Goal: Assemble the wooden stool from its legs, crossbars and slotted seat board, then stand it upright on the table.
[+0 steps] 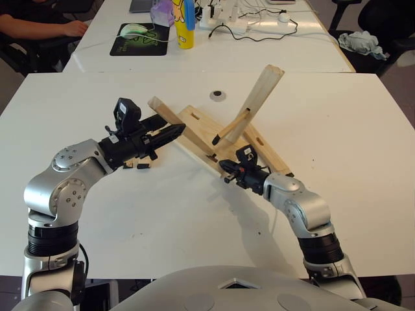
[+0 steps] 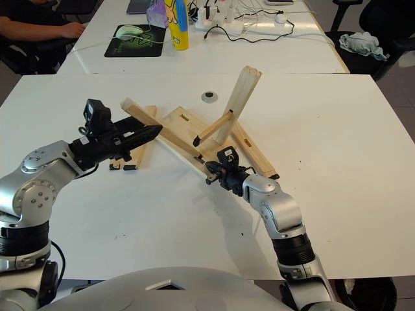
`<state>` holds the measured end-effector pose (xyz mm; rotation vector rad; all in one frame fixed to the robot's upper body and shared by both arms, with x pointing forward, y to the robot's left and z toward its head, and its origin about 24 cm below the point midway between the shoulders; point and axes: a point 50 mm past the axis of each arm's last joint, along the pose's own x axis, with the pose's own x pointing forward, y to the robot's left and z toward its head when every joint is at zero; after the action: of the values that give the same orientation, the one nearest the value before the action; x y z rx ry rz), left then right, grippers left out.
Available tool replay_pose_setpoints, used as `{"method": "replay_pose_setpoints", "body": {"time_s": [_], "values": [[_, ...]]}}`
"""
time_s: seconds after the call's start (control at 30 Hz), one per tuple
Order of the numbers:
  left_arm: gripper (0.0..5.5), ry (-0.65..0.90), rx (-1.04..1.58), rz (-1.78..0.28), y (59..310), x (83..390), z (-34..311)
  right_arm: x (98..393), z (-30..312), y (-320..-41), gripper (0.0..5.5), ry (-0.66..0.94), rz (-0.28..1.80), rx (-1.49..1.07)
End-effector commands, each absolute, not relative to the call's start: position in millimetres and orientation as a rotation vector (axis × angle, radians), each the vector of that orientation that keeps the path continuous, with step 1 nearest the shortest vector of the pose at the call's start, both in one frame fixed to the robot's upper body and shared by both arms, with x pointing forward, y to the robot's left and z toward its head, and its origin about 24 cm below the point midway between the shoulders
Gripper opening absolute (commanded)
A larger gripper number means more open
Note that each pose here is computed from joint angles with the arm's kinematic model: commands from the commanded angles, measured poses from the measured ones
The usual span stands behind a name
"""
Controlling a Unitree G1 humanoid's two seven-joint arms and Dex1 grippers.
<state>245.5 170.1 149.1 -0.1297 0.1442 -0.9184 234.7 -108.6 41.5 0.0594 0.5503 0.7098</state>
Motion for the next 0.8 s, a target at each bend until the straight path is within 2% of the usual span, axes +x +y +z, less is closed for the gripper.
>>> {"method": "replay_pose_setpoints", "body": {"time_s": [0.03,0.43,0.73,0.8], "values": [[2.07,0.177,-0.158,-0.921,169.3,242.8,147.3,207.9,-1.1,-110.9,0.0,0.818,0.679,0.096],[2.07,0.276,-0.146,-0.897,181.7,241.6,145.2,206.8,-4.7,-111.2,0.0,0.82,0.644,0.123],[2.07,0.261,-0.16,-0.897,190.2,248.1,159.9,204.3,-7.5,-110.2,0.0,0.809,0.626,0.136],[2.07,0.266,-0.157,-0.9,189.5,248.9,159.3,205.6,-3.6,-111.0,0.0,0.76,0.632,0.14]]}}
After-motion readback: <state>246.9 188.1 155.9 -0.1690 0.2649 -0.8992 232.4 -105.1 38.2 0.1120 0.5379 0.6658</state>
